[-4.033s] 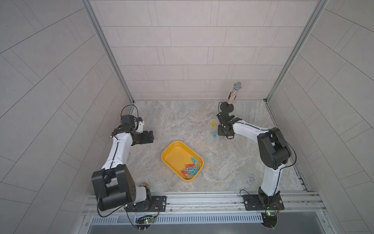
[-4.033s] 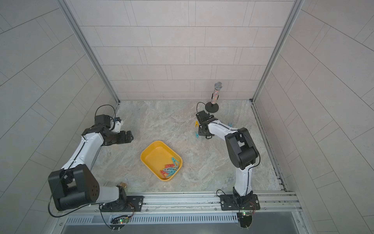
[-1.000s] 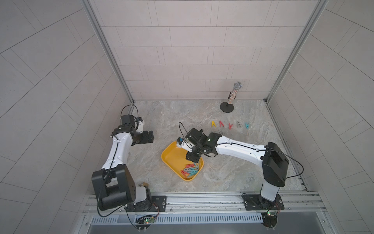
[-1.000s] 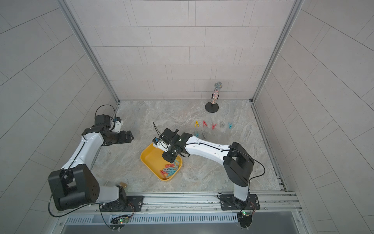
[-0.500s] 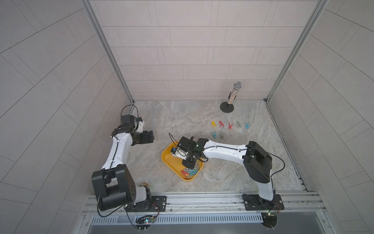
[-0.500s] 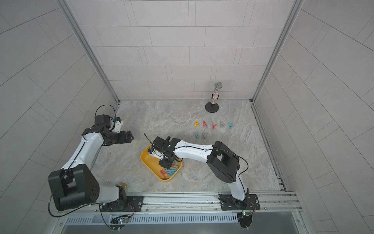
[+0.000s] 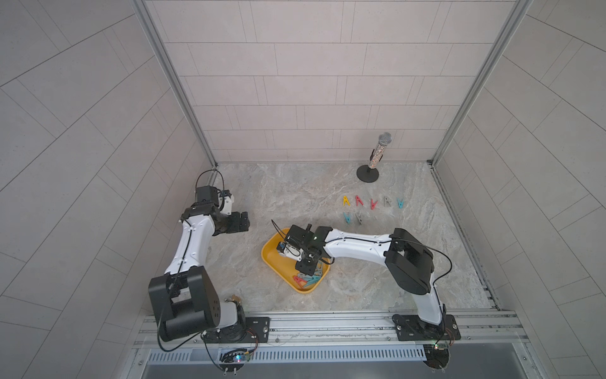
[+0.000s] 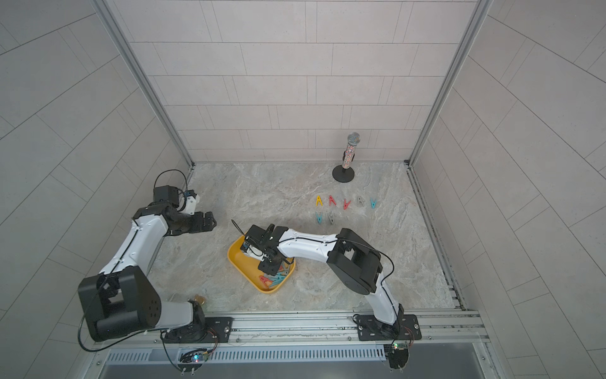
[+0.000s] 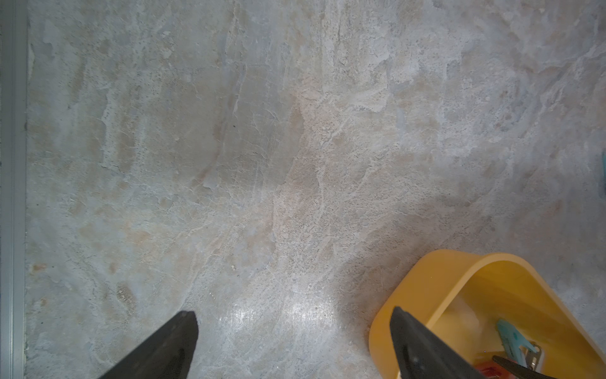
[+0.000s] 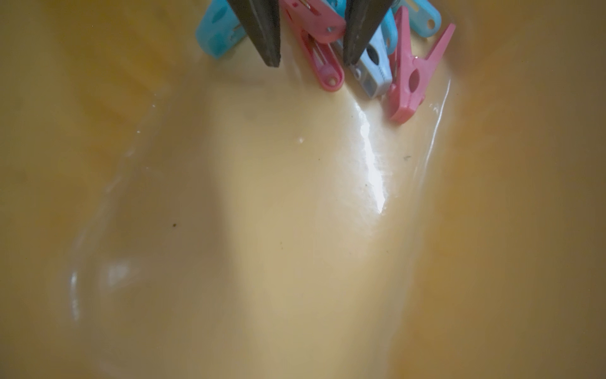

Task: Take the clothespins out of the storage box
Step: Pick up the clothespin from the storage box, then place the clothespin at the center of the board.

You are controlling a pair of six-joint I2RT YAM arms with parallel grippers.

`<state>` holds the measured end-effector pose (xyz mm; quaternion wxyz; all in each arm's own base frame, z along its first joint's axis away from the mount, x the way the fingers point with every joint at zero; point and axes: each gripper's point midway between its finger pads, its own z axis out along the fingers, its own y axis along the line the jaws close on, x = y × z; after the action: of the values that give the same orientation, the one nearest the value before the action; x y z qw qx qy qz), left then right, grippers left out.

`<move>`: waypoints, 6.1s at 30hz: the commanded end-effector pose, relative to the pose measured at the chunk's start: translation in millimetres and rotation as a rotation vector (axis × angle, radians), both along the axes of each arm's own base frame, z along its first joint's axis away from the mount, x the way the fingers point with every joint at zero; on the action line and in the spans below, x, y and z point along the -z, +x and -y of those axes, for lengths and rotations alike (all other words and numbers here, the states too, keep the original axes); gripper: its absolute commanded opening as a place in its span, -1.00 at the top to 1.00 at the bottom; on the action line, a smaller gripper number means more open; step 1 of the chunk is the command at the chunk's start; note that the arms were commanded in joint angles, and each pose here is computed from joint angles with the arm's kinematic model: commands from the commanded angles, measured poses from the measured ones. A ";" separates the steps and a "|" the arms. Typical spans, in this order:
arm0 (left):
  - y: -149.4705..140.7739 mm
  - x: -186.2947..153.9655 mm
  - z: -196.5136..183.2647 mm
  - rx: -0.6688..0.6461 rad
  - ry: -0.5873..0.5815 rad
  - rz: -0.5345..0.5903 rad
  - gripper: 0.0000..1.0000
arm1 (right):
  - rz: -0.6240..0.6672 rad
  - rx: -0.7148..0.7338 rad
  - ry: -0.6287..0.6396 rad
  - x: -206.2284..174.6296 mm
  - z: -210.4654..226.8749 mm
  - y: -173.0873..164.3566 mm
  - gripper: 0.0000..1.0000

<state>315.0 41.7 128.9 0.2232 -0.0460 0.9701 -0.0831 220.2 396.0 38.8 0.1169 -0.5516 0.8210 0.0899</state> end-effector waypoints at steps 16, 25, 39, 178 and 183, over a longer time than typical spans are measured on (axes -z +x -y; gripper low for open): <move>2.5 -5.2 -4.2 -0.011 0.005 0.009 -1.00 | 0.043 0.013 0.013 -12.1 -1.4 5.4 0.75; 2.6 -4.6 -4.2 -0.011 0.005 0.007 -1.00 | 0.076 0.050 0.109 -45.3 -13.1 11.1 0.93; 2.6 -4.1 -4.0 -0.009 0.005 0.005 -1.00 | -0.009 0.242 0.338 -119.0 -6.7 45.3 1.00; 1.6 -9.2 -3.9 -0.013 -0.010 0.024 -1.00 | 0.263 1.314 -0.239 -36.1 298.6 213.3 0.40; 1.9 -9.0 -3.6 -0.012 -0.011 0.023 -1.00 | 0.245 1.302 -0.151 -64.4 290.4 208.4 0.29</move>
<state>314.9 43.1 129.5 0.2248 -0.0497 0.9692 -0.0877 433.5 100.3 66.9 0.1793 0.0438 0.9718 -0.1466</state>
